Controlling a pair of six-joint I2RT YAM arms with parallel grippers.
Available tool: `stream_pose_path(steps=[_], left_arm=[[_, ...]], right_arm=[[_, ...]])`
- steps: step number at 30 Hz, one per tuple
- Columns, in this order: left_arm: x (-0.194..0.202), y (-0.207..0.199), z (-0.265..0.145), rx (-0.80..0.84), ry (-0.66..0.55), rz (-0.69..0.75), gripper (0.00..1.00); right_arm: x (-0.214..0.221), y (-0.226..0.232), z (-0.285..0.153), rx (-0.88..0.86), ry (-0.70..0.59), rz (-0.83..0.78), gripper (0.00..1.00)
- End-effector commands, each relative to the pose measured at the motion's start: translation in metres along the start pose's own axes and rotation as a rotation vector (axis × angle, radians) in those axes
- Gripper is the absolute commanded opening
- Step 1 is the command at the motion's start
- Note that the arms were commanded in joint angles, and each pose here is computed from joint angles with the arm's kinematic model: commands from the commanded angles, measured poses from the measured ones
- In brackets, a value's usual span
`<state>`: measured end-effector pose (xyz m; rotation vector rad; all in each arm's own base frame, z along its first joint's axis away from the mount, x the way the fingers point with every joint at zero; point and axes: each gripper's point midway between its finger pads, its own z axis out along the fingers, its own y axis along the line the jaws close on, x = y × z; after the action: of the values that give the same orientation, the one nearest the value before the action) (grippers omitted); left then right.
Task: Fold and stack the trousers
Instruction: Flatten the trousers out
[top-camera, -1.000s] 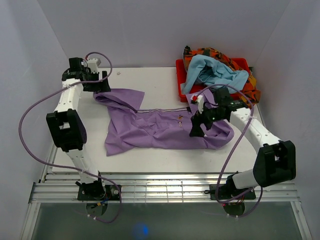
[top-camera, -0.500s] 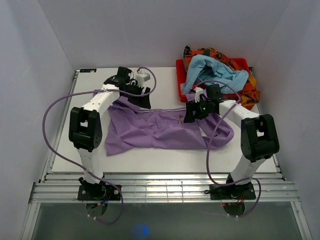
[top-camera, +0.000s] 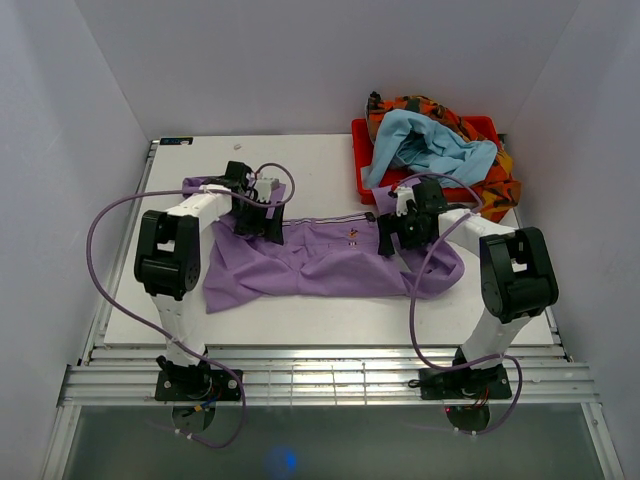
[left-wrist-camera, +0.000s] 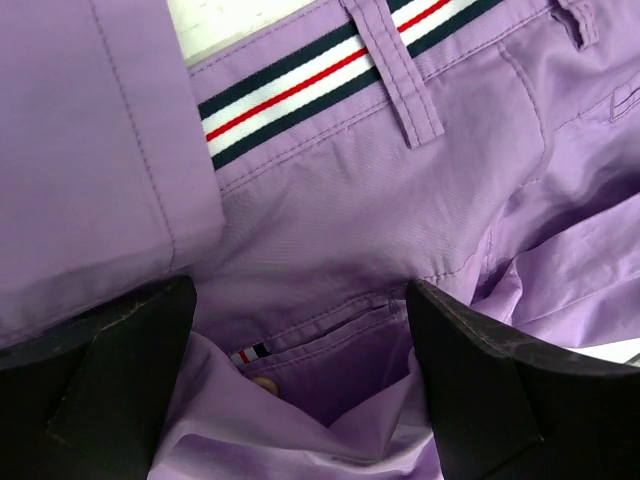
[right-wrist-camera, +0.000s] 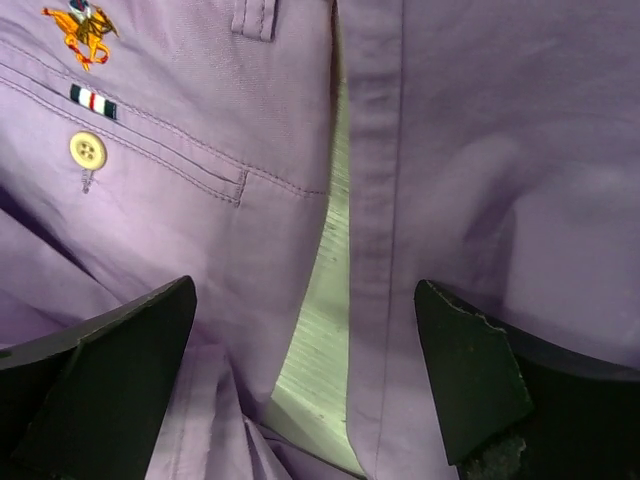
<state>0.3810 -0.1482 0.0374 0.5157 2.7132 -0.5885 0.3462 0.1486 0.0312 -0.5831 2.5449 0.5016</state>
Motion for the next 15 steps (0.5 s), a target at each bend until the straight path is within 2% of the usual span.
stream_pose_path(steps=[1, 6, 10, 15], left_arm=[[0.006, -0.005, -0.009, 0.011, -0.008, 0.001, 0.98], [-0.020, -0.012, -0.004, 0.025, -0.075, 0.017, 0.96], [-0.045, -0.016, -0.002, 0.030, -0.132, 0.027, 0.92], [-0.084, -0.047, -0.019, 0.047, -0.233, 0.285, 0.96]], right_arm=[[-0.003, 0.013, 0.005, -0.054, -0.013, 0.011, 0.94], [-0.008, 0.018, 0.021, -0.058, -0.005, 0.008, 0.91], [-0.008, 0.020, 0.032, -0.071, 0.010, 0.015, 0.82], [-0.010, 0.026, 0.029, -0.098, 0.000, 0.000, 0.76]])
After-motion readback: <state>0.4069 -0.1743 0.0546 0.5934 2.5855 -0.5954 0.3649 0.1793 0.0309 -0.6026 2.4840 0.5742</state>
